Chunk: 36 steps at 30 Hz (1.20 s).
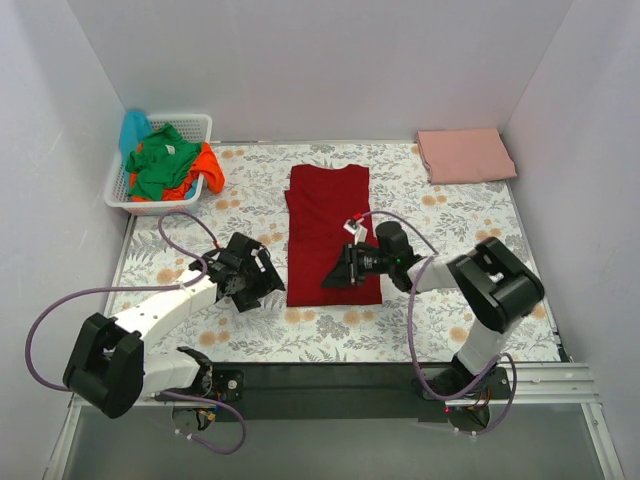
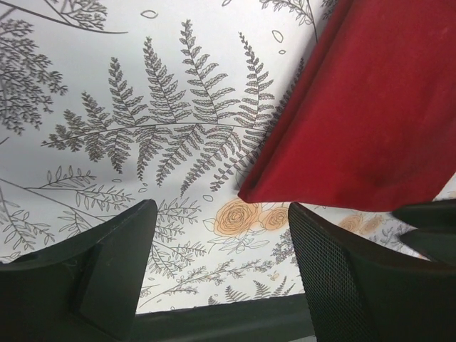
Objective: Fold and stack the t-shirts
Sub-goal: Fold the tshirt
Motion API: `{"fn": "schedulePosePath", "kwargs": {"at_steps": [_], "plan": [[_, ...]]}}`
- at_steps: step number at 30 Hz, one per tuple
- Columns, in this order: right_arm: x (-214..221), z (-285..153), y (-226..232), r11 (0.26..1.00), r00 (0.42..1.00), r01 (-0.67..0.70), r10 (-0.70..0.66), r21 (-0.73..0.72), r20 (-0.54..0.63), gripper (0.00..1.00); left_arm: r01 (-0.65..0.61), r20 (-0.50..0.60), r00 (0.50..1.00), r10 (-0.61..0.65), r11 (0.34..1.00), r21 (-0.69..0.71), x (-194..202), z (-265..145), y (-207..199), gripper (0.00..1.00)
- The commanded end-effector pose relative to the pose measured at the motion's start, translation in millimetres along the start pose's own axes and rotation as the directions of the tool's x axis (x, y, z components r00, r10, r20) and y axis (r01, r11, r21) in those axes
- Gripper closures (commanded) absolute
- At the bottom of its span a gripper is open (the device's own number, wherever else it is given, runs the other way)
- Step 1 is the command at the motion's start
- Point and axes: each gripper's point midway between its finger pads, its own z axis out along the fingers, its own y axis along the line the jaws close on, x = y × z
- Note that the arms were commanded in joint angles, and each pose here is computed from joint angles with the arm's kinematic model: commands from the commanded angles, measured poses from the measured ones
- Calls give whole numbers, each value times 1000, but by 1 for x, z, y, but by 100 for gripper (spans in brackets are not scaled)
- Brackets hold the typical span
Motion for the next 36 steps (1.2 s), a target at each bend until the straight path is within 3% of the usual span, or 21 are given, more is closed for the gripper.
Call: {"fn": "schedulePosePath", "kwargs": {"at_steps": [1, 6, 7, 8, 12, 24, 36], "plan": [[-21, -26, -6, 975, 988, 141, -151, 173, 43, 70, -35, -36, 999, 36, 999, 33, 3, 0, -18, 26], [-31, -83, -34, 810, 978, 148, -205, 568, 38, 48, -59, -83, 995, 59, 998, -2, 11, 8, -21, 21], [-15, -97, -41, 771, 987, 123, -159, 625, 1, 43, -64, -86, 994, 64, 998, 0, 12, 8, -23, 21], [-17, -107, -38, 749, 984, 123, -176, 651, 16, 34, -66, -97, 993, 64, 998, -11, 15, 10, -22, 21], [2, -136, -49, 651, 993, 68, -119, 756, 13, 26, -89, -110, 990, 85, 995, -35, 18, 16, -27, 21], [25, -136, -70, 587, 1000, 18, -5, 809, -19, 33, -166, -102, 983, 153, 976, -138, 18, 26, -30, 21], [29, -114, -76, 590, 999, 32, 13, 807, -50, 40, -186, -108, 980, 169, 966, -179, 24, 32, -25, 23]]}}
